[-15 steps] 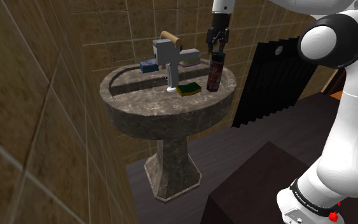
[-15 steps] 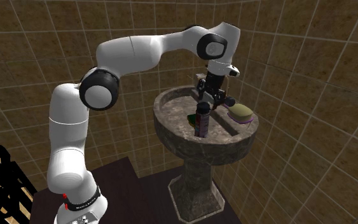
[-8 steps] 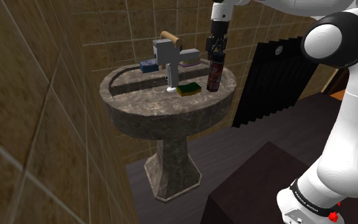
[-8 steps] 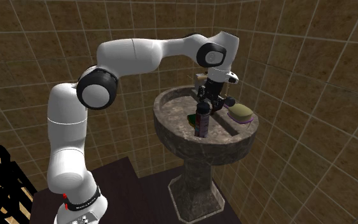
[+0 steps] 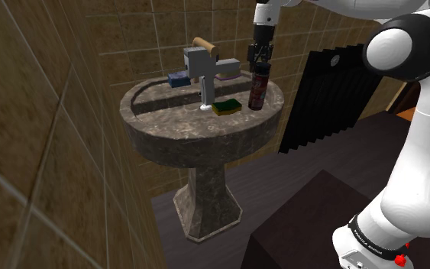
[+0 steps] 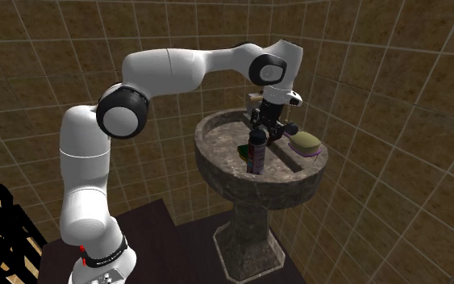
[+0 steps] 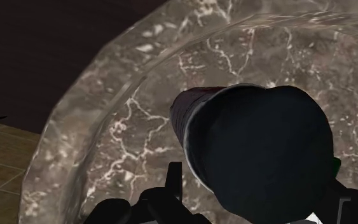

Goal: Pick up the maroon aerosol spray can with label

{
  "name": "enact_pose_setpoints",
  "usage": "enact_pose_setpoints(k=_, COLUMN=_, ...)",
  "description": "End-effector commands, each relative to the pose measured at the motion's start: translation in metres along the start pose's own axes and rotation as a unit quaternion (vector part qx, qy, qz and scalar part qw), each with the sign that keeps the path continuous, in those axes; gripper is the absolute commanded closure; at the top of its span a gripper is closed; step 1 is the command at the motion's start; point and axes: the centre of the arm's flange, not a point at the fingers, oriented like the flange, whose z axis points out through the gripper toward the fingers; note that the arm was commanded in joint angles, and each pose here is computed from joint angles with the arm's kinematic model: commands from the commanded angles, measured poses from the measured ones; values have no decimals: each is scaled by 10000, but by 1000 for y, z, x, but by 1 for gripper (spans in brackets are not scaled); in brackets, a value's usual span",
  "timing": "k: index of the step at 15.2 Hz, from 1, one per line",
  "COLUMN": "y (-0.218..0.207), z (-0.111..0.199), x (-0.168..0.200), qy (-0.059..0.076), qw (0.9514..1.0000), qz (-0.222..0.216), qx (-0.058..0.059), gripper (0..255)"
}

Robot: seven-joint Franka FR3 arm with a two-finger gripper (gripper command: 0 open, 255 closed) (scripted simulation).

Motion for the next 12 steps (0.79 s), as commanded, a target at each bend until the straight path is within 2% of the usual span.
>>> enact_pose_setpoints(k=1, y=0, z=1, x=1, qy=-17, qw=10000, qz=0, qx=5, gripper=255)
enact_pose_setpoints(k=12, y=-9, z=-56, x=-4, qy=-17, qw=10000, qz=0, qx=5, gripper=255)
